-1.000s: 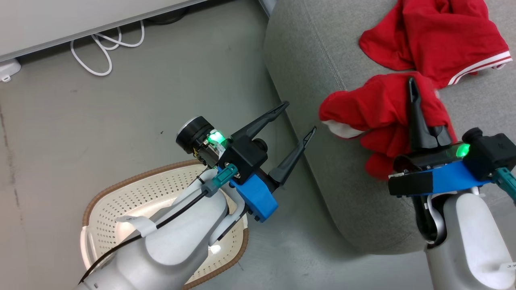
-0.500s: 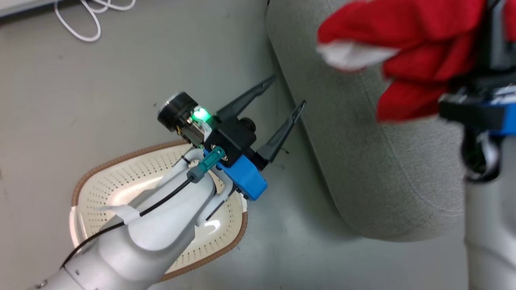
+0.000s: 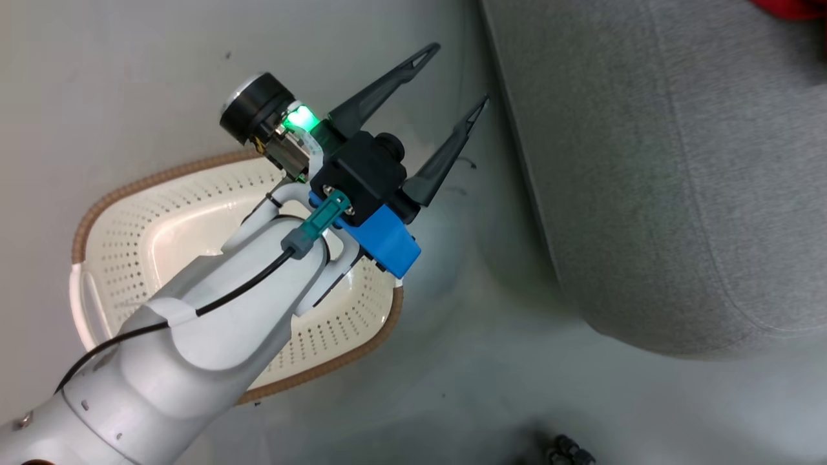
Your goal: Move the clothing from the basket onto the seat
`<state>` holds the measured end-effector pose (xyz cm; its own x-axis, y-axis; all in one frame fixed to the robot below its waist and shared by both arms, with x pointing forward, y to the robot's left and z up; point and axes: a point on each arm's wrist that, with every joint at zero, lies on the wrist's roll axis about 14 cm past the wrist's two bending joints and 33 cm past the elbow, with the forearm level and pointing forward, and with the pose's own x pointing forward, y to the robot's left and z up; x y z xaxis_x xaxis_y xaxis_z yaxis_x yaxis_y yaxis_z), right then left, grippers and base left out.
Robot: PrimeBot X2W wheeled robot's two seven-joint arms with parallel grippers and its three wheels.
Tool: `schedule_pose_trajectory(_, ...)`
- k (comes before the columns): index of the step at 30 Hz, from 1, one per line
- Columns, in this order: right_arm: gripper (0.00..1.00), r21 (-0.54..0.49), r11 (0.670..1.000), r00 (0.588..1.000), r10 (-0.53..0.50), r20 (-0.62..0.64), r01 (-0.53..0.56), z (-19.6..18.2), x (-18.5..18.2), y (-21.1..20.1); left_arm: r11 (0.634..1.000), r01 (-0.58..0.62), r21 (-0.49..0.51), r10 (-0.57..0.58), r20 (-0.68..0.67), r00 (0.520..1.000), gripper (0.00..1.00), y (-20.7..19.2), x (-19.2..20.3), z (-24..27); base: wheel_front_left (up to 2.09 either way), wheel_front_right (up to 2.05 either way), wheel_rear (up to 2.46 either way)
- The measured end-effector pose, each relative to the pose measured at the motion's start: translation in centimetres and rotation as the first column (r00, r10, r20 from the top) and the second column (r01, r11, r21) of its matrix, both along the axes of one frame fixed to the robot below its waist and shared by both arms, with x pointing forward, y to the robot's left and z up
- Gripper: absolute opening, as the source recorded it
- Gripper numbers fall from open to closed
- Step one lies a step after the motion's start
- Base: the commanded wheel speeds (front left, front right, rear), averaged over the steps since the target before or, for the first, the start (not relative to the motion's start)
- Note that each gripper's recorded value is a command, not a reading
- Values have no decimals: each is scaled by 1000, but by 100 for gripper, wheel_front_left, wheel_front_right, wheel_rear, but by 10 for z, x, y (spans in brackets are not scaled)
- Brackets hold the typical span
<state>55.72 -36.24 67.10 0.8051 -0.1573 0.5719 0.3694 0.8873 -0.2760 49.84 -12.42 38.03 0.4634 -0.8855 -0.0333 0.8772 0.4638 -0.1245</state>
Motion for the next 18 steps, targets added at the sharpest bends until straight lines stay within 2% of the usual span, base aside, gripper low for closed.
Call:
schedule_pose_trajectory(3,0,-25,998,996,-59,-61,57,-15,9,-26,1000,-2,4,2,-16,1000,100,2,3,-14,0,0,0)
schedule_pose_trajectory(6,0,-17,993,981,-117,-156,116,-46,17,-51,1000,-5,3,6,-30,1000,100,3,6,-24,0,0,0)
schedule_pose_trajectory(12,0,3,977,910,-197,-364,213,-122,23,-89,1000,-4,0,4,-51,999,100,3,4,-37,0,0,0)
schedule_pose_trajectory(18,0,59,963,838,-197,-510,262,-189,22,-98,1000,-12,11,12,-60,998,100,8,6,-46,0,0,0)
